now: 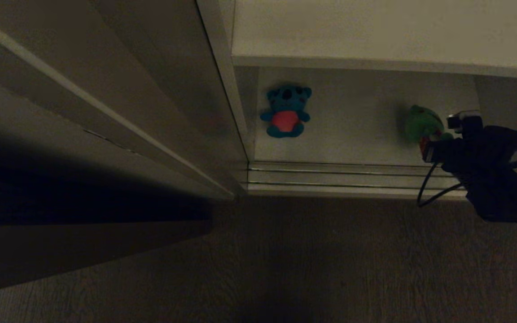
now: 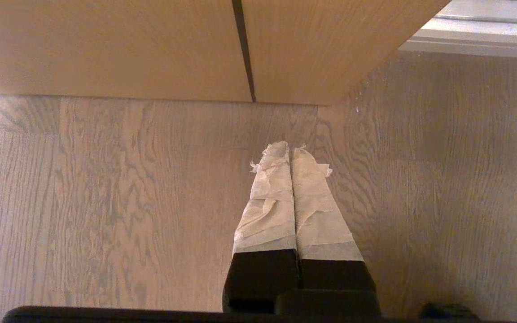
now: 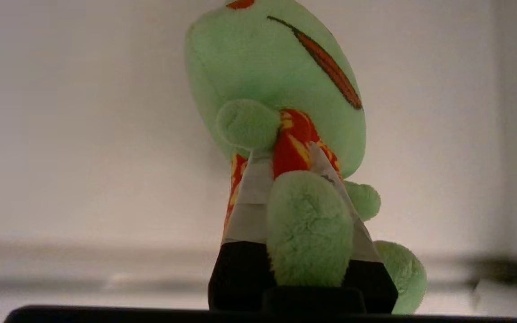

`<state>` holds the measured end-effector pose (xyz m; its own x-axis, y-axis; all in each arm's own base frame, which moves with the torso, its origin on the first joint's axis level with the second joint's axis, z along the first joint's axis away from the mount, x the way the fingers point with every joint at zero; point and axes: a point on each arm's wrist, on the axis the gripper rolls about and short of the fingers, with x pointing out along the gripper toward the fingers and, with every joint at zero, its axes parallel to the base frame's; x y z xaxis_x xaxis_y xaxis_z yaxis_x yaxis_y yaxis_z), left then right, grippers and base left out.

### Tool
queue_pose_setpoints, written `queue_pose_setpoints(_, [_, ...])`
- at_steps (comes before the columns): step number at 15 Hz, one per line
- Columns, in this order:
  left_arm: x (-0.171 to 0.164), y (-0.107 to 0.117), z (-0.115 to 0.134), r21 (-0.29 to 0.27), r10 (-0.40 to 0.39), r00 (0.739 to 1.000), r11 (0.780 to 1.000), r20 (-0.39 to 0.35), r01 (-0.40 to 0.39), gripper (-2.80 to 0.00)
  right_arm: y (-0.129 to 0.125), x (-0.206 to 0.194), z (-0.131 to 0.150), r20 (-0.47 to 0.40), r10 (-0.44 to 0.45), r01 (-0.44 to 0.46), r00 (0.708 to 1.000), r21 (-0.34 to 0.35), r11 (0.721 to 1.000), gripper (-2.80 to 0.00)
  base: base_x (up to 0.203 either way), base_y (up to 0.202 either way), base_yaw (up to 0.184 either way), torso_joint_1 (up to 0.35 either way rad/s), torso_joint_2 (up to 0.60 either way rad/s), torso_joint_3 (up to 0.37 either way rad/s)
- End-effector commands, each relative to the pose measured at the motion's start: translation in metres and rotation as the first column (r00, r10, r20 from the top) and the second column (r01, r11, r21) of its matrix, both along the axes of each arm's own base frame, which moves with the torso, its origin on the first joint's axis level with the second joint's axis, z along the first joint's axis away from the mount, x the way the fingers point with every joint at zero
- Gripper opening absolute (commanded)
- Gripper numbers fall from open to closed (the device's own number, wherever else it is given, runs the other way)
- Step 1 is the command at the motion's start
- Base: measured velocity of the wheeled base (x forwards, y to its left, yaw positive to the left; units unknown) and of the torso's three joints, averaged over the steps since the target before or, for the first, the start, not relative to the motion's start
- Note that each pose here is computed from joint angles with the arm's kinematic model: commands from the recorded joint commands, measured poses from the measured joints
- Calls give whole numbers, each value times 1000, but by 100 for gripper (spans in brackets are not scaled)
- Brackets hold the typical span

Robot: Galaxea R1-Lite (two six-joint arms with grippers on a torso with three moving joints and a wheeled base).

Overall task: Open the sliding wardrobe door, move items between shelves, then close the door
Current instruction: Place the green doll on the lower shelf

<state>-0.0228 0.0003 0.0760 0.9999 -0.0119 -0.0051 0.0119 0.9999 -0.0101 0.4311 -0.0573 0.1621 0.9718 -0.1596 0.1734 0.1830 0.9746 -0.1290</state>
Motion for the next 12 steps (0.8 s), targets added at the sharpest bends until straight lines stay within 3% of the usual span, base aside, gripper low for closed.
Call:
queue_pose_setpoints(1, [0,0,0,-1,0,1000,1000,1,0,-280,-12,22,-9,33,-29,30,999,-48,998,-280,0,0,0,0,0,0])
queue_pose_setpoints(5, [0,0,0,-1,1,1000,1000,0,-1,-280,-28,39,-21,61,-63,68,996,-89,994,-280,0,0,0,0,0,0])
queue_pose_setpoints(12, [0,0,0,-1,0,1000,1000,0,0,-280,-42,45,-11,125,-89,101,988,-96,990,-280,0,0,0,0,0,0])
